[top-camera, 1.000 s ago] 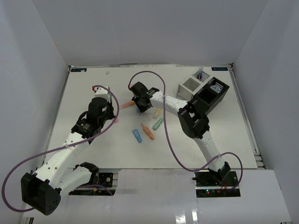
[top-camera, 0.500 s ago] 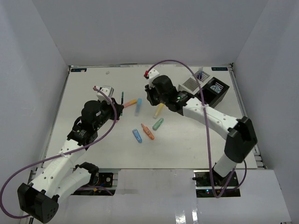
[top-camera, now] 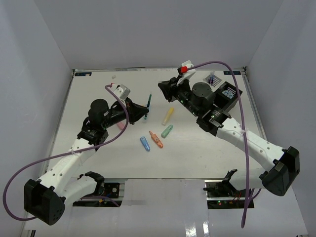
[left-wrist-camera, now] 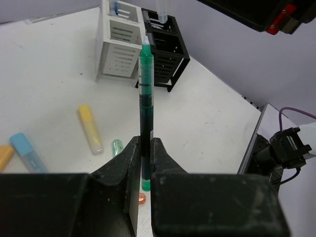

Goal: Sort the stationery into containers
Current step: Close the pen cap on the pen.

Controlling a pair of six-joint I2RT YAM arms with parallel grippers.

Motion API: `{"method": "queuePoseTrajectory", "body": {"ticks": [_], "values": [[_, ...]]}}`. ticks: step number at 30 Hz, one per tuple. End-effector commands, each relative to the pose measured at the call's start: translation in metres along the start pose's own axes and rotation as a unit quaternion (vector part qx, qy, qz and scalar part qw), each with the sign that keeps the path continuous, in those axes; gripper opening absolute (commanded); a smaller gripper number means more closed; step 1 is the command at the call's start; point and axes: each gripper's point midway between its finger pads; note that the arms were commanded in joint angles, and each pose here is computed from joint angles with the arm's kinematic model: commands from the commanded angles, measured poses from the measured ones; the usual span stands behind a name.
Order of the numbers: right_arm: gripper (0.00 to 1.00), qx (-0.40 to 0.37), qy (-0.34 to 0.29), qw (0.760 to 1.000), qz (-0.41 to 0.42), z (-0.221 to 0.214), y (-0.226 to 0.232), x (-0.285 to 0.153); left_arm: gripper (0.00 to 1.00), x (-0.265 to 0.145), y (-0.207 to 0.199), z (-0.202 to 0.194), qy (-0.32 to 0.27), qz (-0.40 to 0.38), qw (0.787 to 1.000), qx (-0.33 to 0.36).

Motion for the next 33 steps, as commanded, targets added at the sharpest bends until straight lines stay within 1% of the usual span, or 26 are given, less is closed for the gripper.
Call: {"method": "queuePoseTrajectory", "body": {"ticks": [1, 6, 8, 10, 15, 16, 23, 33], "values": [[0.08, 0.038, -0.078, 0.996, 0.008, 0.030, 0.004, 0.000, 0.00, -0.003, -0.020, -0.001, -0.008, -0.060, 0.998, 0.014], [0.08, 0.062, -0.112, 0.990, 0.057, 0.034, 0.023, 0.007, 0.00, -0.012, -0.024, -0.001, -0.018, -0.062, 0.998, 0.026], [0.08, 0.068, -0.125, 0.987, 0.074, 0.037, 0.030, 0.006, 0.00, -0.016, -0.020, -0.002, -0.025, -0.048, 0.998, 0.034], [0.08, 0.069, -0.135, 0.986, 0.076, 0.040, 0.031, 0.005, 0.00, -0.017, -0.012, -0.002, -0.028, -0.025, 0.999, 0.035], [0.08, 0.074, -0.155, 0.981, 0.085, 0.044, 0.035, 0.000, 0.00, -0.016, -0.009, -0.002, -0.027, -0.019, 0.999, 0.033], [0.08, 0.076, -0.154, 0.980, 0.098, 0.044, 0.040, -0.001, 0.00, -0.015, -0.009, -0.002, -0.025, -0.020, 0.999, 0.031], [0.08, 0.091, -0.163, 0.976, 0.113, 0.051, 0.046, -0.002, 0.00, -0.014, -0.009, -0.003, -0.024, -0.020, 0.999, 0.030], [0.08, 0.114, -0.147, 0.974, 0.131, 0.046, 0.056, -0.003, 0.00, -0.016, -0.011, -0.002, -0.028, -0.022, 0.999, 0.035]]}}
Point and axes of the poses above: each gripper's point midway between its finger pads, its own x axis out along the fingers, its own y axis along the line the jaws close on, z = x × y, and after that the axes turned 11 degrees about -x, right-handed
